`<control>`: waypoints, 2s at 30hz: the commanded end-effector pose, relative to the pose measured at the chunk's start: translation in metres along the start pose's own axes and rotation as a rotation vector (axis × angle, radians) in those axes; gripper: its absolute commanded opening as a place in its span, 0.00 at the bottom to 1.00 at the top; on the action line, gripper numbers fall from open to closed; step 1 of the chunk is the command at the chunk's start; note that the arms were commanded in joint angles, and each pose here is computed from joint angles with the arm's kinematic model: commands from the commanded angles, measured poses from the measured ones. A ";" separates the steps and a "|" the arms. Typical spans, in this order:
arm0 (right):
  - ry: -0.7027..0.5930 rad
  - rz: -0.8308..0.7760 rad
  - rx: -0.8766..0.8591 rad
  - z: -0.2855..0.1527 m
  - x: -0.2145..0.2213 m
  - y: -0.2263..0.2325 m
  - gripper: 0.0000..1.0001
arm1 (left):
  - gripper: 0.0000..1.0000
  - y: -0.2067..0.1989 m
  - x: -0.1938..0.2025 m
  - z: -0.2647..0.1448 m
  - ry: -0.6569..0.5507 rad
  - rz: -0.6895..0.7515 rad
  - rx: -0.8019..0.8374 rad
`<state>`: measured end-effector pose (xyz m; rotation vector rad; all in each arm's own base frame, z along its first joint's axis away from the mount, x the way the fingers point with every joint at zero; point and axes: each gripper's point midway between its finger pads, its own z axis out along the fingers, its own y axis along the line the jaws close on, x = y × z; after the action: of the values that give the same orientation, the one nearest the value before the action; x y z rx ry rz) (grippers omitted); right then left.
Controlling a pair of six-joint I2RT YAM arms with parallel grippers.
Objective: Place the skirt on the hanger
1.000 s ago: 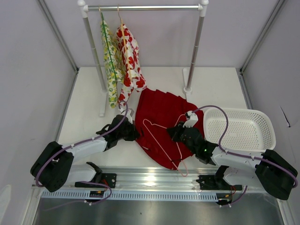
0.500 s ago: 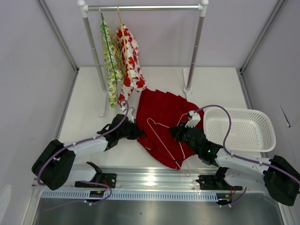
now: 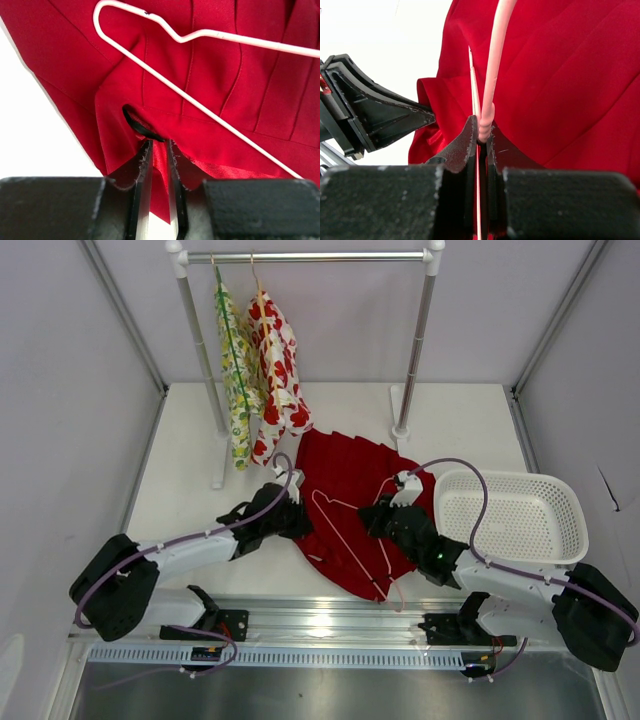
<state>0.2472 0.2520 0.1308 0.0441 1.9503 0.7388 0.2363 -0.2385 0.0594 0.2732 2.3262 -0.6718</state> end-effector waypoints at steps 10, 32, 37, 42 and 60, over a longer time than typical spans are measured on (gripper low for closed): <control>-0.027 -0.011 -0.005 0.007 -0.018 0.006 0.00 | 0.26 -0.002 -0.007 0.005 0.019 0.169 -0.176; 0.026 -0.014 -0.043 0.022 -0.029 0.012 0.00 | 0.34 -0.014 0.000 0.001 0.022 0.363 -0.185; 0.031 -0.014 -0.052 0.023 -0.029 0.014 0.00 | 0.34 -0.023 -0.003 0.006 0.034 0.445 -0.206; 0.037 -0.008 -0.054 0.024 -0.028 0.014 0.00 | 0.34 -0.022 0.003 0.011 0.078 0.521 -0.263; 0.052 -0.011 -0.061 0.024 -0.024 0.012 0.00 | 0.40 -0.009 -0.003 0.022 0.081 0.550 -0.389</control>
<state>0.2693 0.2605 0.1350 -0.0071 2.0087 0.7852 0.2369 -0.2461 0.0370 0.7432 2.3021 0.0701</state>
